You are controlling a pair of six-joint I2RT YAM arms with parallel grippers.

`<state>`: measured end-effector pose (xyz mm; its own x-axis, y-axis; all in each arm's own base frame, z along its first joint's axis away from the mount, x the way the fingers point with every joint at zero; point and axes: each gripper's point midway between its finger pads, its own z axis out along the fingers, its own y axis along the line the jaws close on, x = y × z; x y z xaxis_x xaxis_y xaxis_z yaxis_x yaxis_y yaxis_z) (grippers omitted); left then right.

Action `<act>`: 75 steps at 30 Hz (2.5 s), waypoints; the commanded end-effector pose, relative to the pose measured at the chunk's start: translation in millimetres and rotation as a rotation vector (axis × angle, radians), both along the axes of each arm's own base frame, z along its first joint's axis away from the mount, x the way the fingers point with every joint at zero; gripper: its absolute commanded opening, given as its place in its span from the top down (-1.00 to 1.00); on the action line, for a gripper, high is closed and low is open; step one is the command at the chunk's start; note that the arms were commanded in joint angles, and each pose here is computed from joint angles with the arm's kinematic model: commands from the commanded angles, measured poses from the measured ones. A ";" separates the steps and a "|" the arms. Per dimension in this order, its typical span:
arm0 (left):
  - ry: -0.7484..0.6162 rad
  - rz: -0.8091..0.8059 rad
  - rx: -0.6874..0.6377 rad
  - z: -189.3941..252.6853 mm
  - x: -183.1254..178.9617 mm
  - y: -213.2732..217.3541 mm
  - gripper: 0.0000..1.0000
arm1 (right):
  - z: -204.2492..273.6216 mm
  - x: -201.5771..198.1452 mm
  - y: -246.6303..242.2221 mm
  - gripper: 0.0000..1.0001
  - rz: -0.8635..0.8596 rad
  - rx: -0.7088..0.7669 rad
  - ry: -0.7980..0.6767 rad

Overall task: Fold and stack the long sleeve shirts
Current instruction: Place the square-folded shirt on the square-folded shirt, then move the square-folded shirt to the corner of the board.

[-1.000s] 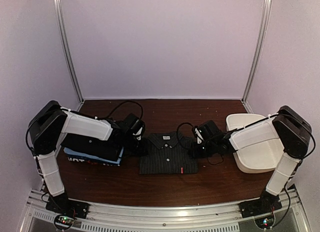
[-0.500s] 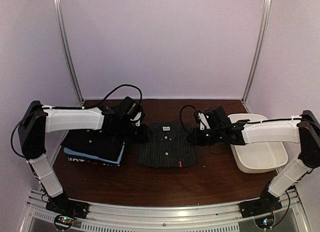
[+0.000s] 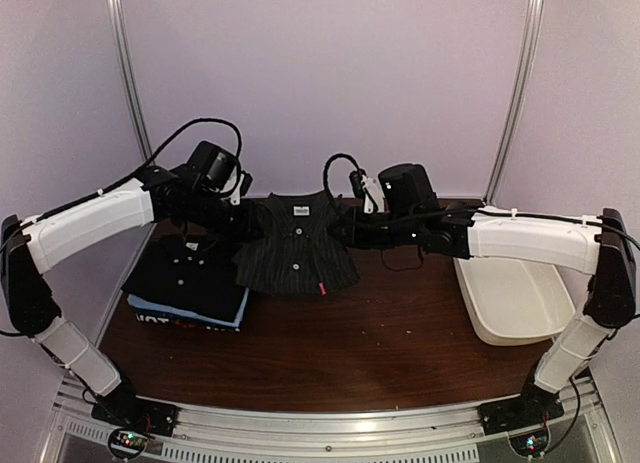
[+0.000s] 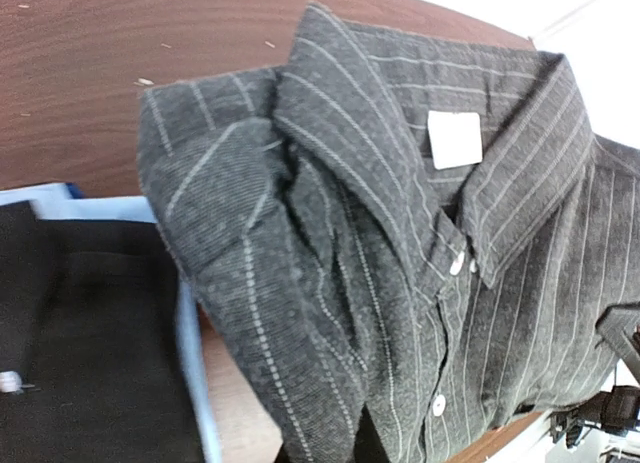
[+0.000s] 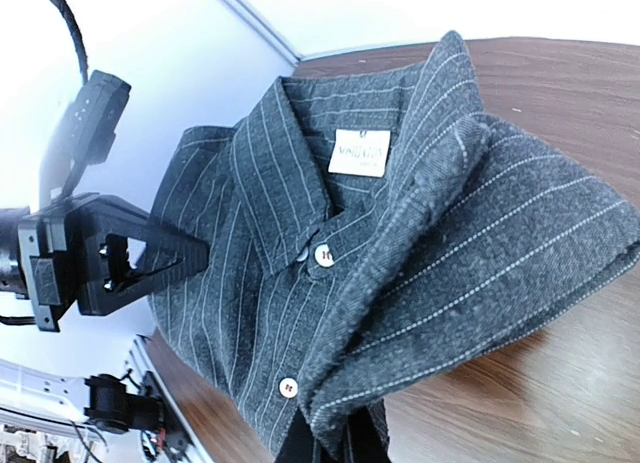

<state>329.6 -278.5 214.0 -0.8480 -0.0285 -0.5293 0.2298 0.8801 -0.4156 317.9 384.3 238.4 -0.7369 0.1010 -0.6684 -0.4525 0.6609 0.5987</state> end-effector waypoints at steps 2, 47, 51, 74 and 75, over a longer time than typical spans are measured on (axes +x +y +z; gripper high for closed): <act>-0.043 0.088 0.028 32.8 7.8 72.0 1.00 | 37.2 -3.3 61.9 1.00 0.075 0.124 -0.022; 0.100 0.588 0.381 -45.4 31.1 331.7 -0.19 | -58.4 -2.7 200.2 0.27 0.211 0.191 0.164; 0.017 0.570 0.327 -10.1 35.8 322.8 -0.52 | -42.1 -2.3 183.1 -0.18 0.194 0.151 0.101; -0.071 0.030 0.090 0.4 -1.4 5.7 -0.84 | 23.6 5.5 -21.8 -1.00 -0.235 -0.031 -0.176; -0.059 0.009 0.094 -9.8 -3.0 -7.5 -0.84 | 25.0 3.9 -29.4 -1.00 -0.250 -0.035 -0.183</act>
